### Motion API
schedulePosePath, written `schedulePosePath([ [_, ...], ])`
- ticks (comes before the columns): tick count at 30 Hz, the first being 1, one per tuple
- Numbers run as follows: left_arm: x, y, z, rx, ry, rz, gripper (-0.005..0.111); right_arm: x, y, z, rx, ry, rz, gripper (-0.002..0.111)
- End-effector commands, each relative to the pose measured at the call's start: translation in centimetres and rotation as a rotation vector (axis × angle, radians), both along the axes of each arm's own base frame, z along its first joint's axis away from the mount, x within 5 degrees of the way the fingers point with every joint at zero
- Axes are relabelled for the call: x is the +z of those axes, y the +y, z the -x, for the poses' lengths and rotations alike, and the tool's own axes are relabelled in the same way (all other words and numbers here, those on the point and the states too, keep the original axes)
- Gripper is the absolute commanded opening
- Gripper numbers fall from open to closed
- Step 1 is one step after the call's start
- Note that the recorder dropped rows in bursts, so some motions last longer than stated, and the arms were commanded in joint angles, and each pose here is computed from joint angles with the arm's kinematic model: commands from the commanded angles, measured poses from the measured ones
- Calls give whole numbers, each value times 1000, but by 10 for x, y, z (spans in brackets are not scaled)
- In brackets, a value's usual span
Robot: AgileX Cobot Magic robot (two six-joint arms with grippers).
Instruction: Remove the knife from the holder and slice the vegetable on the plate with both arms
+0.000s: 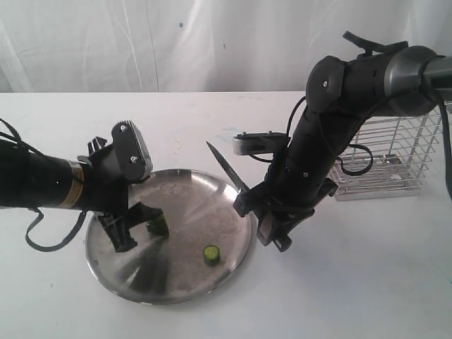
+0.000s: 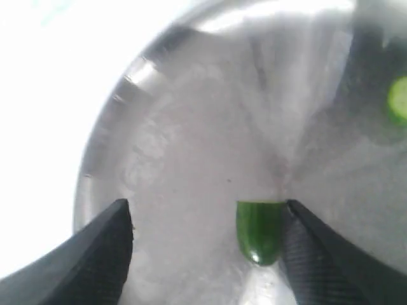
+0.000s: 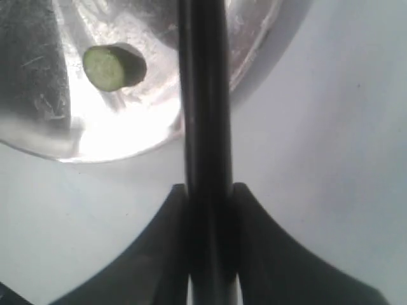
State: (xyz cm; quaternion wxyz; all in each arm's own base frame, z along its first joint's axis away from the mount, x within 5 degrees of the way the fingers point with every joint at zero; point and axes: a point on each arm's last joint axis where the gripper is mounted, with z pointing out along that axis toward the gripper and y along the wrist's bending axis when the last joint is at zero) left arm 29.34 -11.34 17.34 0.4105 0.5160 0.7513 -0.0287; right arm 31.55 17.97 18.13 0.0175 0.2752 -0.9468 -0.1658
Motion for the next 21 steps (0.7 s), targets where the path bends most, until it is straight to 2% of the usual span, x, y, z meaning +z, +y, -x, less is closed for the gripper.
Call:
schedulePosePath([
  [1,36,7,6,123,-69,65,58,4,3,10,29,81,-15,0],
  [2,43,10,6,194,-69,99,52,5,7,14,48,86,-13,0],
  [4,58,22,7,391,-70,158,28,8,19,22,58,88,-10,0],
  [6,71,33,8,507,-89,139,3,11,35,32,63,71,1,0],
  [9,82,41,8,648,-64,168,0,15,57,42,57,3,58,0],
  [11,80,44,9,732,-16,200,0,17,69,46,51,-63,149,0],
  [15,64,49,9,861,90,190,0,27,82,60,78,-144,328,0],
  [19,52,51,11,955,185,187,0,42,98,67,98,-176,304,0],
  [21,53,51,14,951,199,175,0,44,105,67,83,-167,255,0],
])
